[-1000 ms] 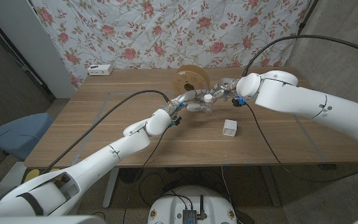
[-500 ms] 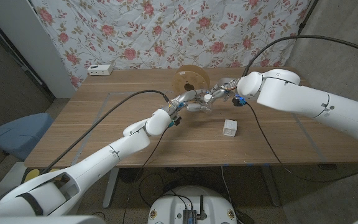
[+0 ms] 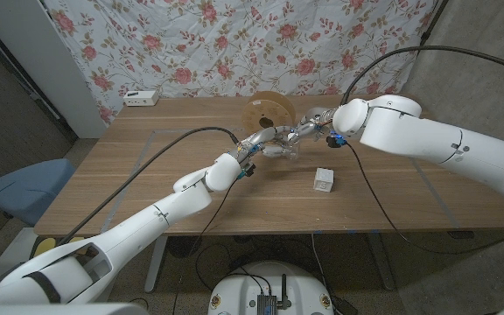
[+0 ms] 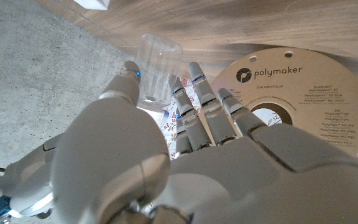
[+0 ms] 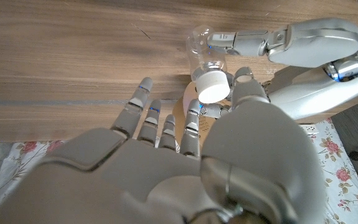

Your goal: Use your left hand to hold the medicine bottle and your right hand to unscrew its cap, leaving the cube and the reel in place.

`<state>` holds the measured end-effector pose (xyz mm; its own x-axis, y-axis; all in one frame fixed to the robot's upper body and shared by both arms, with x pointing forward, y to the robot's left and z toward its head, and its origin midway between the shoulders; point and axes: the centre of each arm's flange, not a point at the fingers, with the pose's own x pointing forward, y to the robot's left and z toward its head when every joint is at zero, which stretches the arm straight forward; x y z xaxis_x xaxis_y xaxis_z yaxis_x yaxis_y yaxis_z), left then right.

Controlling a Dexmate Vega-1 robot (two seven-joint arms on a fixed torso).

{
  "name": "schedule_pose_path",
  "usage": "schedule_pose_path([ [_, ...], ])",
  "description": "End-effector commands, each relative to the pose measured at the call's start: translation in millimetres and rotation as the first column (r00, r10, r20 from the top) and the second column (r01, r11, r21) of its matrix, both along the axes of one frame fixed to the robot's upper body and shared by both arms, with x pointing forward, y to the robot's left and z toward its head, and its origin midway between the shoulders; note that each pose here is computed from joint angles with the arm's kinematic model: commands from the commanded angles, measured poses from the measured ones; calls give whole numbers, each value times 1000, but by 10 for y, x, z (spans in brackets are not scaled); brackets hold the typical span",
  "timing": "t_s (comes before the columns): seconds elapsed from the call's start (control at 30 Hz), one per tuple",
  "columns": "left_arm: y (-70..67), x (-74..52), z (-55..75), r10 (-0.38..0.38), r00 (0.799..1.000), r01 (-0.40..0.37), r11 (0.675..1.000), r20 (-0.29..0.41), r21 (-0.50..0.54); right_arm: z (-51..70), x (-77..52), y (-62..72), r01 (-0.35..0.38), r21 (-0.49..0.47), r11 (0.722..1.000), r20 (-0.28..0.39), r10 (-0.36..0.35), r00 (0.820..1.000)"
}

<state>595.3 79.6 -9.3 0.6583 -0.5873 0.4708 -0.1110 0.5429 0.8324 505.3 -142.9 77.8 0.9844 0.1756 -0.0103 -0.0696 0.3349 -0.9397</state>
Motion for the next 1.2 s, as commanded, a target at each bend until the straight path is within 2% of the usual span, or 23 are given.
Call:
schedule_pose_path([
  [0.03, -2, -1, -11, 2, 1000, -2, 1000, -3, 0, -8, -42, 88, 27, -74, 997, 75, -21, 997],
  [0.2, -3, -1, -11, 3, 1000, -3, 1000, -1, 2, -12, -50, 86, 30, -97, 995, 114, -19, 993],
  [0.43, 3, -4, -9, 3, 1000, -3, 1000, 0, 0, -7, -33, 76, 12, -118, 993, 113, 1, 994],
  [0.57, 6, -8, -14, 5, 1000, -5, 1000, -1, -1, -4, -27, 59, 9, -114, 993, 137, 7, 990],
  [1.03, 15, -1, -2, 5, 1000, -5, 1000, 3, -1, 15, 15, 111, 11, -157, 988, 100, 5, 995],
  [1.2, 13, 7, 6, 3, 1000, -3, 1000, 3, 1, 10, 28, 138, 23, -166, 986, 110, -5, 994],
])
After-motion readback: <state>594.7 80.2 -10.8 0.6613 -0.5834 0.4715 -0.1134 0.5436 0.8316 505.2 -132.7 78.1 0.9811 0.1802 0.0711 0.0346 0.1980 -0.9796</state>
